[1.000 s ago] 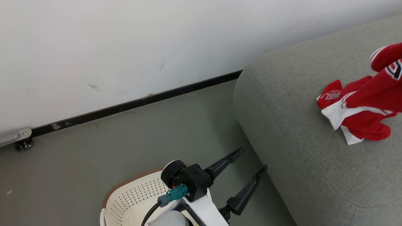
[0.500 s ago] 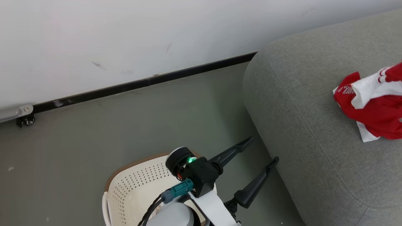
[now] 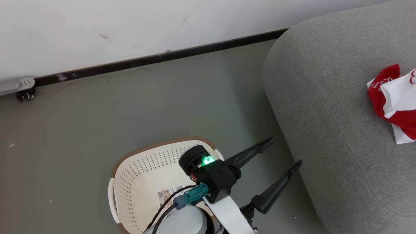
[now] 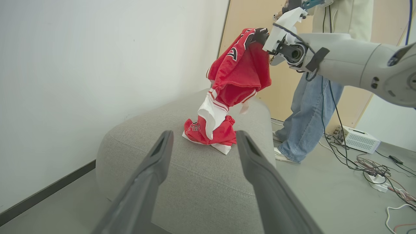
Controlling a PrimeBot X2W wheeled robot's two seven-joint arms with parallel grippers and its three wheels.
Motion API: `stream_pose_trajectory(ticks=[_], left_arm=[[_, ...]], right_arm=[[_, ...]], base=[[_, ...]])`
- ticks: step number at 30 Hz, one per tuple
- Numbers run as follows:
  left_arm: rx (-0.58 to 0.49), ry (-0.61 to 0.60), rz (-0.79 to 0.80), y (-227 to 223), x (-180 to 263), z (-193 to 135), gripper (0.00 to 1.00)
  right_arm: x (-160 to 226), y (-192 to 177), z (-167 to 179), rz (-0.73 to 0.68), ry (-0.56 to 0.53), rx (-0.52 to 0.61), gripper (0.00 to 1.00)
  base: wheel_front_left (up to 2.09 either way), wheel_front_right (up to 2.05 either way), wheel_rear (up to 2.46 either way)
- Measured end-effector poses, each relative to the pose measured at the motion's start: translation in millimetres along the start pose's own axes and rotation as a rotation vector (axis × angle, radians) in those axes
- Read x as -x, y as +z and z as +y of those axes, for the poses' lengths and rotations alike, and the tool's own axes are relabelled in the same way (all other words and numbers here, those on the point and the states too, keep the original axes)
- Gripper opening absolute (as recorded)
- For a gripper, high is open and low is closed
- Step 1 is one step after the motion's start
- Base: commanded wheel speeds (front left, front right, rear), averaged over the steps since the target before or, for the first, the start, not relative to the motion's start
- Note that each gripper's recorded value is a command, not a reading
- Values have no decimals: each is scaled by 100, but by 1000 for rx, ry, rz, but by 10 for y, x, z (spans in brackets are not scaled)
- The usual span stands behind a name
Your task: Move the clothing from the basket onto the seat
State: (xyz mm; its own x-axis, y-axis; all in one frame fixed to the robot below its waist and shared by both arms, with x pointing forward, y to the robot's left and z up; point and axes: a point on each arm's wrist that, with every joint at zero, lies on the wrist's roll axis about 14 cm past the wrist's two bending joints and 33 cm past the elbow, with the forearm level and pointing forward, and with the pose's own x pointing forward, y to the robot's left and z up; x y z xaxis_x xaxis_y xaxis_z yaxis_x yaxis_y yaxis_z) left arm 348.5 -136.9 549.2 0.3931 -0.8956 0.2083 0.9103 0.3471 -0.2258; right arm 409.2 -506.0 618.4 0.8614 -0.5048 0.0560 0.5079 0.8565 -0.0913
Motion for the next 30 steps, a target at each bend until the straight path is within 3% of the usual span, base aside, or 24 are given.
stream_pose_trajectory(ticks=[3,9,19,30], left_arm=[[-3,2,-2,-5,-12,58,100],[-1,14,1,-41,-20,185,100],[-2,25,-4,-80,-47,362,100],[0,10,3,-169,-87,420,100]], right_arm=[[-69,-87,81,-2,-5,-22,0],[-77,-656,335,119,0,-61,0],[148,-1480,474,303,-29,-80,0],[293,-1817,409,383,-64,-51,0]], base=[[0,0,0],[0,0,0],[0,0,0],[0,0,0]])
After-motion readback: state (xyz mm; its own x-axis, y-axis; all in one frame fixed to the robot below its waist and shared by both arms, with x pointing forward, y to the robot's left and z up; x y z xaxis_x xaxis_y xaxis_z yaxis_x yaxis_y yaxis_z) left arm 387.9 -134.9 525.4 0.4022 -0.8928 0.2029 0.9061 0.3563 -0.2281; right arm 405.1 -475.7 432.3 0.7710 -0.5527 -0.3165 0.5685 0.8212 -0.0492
